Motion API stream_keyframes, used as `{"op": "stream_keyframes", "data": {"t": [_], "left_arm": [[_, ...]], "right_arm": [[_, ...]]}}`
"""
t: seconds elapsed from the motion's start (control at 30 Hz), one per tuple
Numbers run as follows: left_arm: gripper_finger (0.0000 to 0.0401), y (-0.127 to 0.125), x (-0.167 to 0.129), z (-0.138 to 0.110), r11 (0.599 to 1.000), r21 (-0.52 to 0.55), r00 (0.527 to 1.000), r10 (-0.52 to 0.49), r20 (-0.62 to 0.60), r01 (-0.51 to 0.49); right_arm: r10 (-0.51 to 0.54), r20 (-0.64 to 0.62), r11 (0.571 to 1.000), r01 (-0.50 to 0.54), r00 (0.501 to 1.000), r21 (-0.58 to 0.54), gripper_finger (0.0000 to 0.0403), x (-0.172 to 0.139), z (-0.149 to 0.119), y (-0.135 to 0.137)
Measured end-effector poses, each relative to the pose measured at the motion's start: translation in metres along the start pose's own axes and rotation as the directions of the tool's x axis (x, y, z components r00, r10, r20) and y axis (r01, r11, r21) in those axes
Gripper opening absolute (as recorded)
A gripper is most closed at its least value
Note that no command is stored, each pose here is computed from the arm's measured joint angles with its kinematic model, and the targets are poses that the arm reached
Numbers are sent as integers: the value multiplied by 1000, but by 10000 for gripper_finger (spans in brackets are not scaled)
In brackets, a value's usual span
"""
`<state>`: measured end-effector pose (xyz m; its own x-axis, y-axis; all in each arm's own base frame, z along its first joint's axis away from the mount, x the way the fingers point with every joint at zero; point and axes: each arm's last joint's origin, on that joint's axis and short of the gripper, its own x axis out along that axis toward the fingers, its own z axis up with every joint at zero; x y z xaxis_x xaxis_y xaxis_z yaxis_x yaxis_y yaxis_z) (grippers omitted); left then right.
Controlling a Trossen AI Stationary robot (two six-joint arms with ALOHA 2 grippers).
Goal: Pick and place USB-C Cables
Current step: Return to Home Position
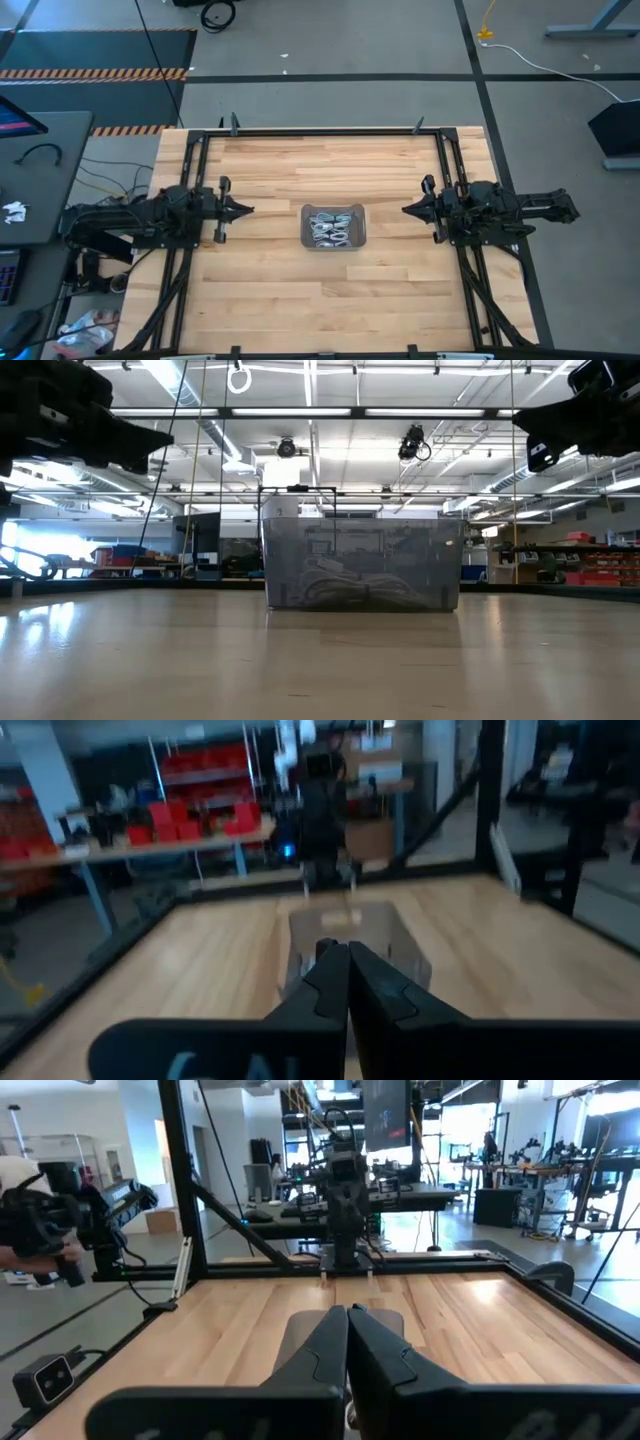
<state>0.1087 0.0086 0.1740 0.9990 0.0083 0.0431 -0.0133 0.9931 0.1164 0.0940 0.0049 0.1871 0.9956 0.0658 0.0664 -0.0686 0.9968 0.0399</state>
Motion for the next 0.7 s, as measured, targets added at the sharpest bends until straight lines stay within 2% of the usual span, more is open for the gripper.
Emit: {"op": "stream_keyframes", "data": {"t": [0.23,0.7], "left_arm": [[9,-2,0,-13,999,-39,993,12,-119,-16],[9,-2,0,-13,998,-61,993,11,-118,-18]], "right_arm": [[-4,-93,1000,4,996,-3,11,0,-9,0],[-5,-114,1000,4,993,-9,11,-1,-11,0]]}}
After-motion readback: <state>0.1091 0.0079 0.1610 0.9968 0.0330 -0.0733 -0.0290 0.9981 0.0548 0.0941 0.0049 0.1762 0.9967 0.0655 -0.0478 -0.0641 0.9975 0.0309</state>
